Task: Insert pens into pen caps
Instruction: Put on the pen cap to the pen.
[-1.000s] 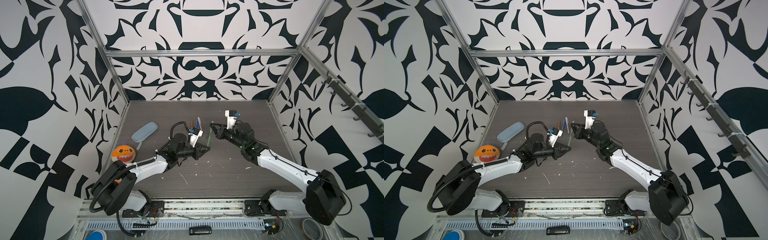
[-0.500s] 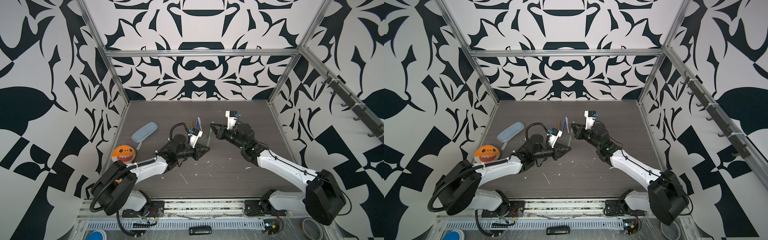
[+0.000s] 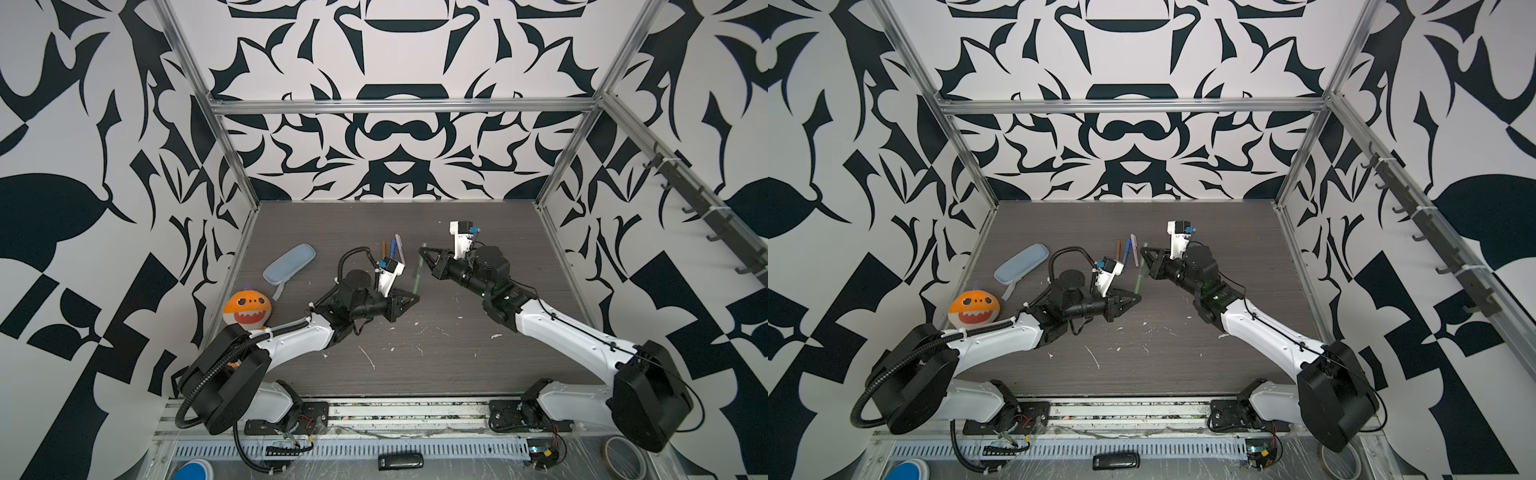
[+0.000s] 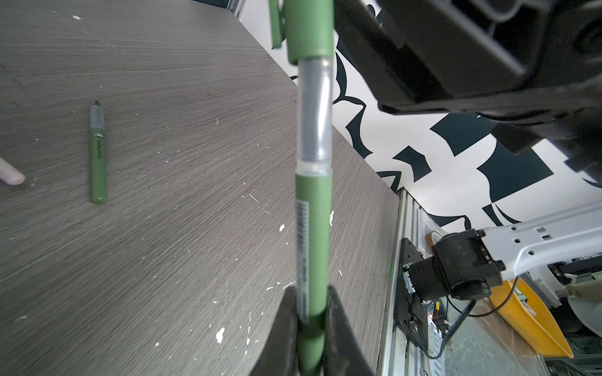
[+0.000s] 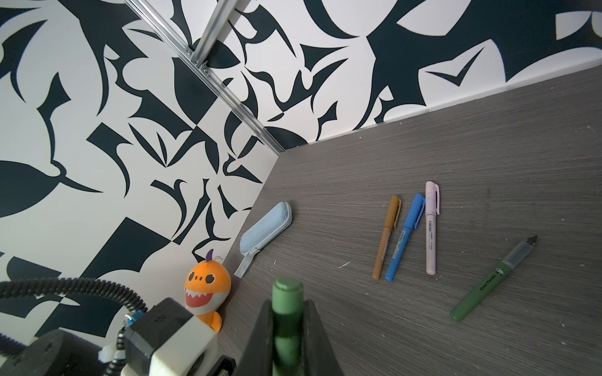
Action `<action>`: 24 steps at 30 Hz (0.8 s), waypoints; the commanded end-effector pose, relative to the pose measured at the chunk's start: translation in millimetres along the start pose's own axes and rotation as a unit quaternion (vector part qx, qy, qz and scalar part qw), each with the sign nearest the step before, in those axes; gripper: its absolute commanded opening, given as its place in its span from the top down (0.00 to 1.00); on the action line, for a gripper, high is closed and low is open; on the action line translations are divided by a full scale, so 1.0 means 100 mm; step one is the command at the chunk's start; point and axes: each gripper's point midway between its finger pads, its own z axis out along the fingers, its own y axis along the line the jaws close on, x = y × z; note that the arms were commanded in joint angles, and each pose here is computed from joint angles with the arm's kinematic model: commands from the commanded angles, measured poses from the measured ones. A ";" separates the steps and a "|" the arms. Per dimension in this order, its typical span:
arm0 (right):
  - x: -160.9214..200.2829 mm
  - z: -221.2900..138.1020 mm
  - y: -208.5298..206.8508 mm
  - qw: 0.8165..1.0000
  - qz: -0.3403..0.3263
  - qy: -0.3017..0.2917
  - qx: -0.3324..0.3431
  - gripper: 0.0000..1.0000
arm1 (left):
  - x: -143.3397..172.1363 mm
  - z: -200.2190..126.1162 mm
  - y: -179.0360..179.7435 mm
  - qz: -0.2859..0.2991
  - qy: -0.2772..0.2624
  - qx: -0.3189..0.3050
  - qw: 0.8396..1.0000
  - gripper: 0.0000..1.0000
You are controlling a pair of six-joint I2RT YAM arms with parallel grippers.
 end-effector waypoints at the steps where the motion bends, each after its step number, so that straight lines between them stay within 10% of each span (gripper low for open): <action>1: 0.02 -0.03 0.17 0.999 -0.009 0.025 -0.029 0.93 | -0.28 -0.06 -0.14 0.032 -0.052 0.016 0.998 1.00; 24: 0.24 -0.07 0.08 0.998 -0.001 0.032 -0.050 0.90 | -0.75 -0.01 -0.19 0.029 -0.115 0.008 0.993 1.00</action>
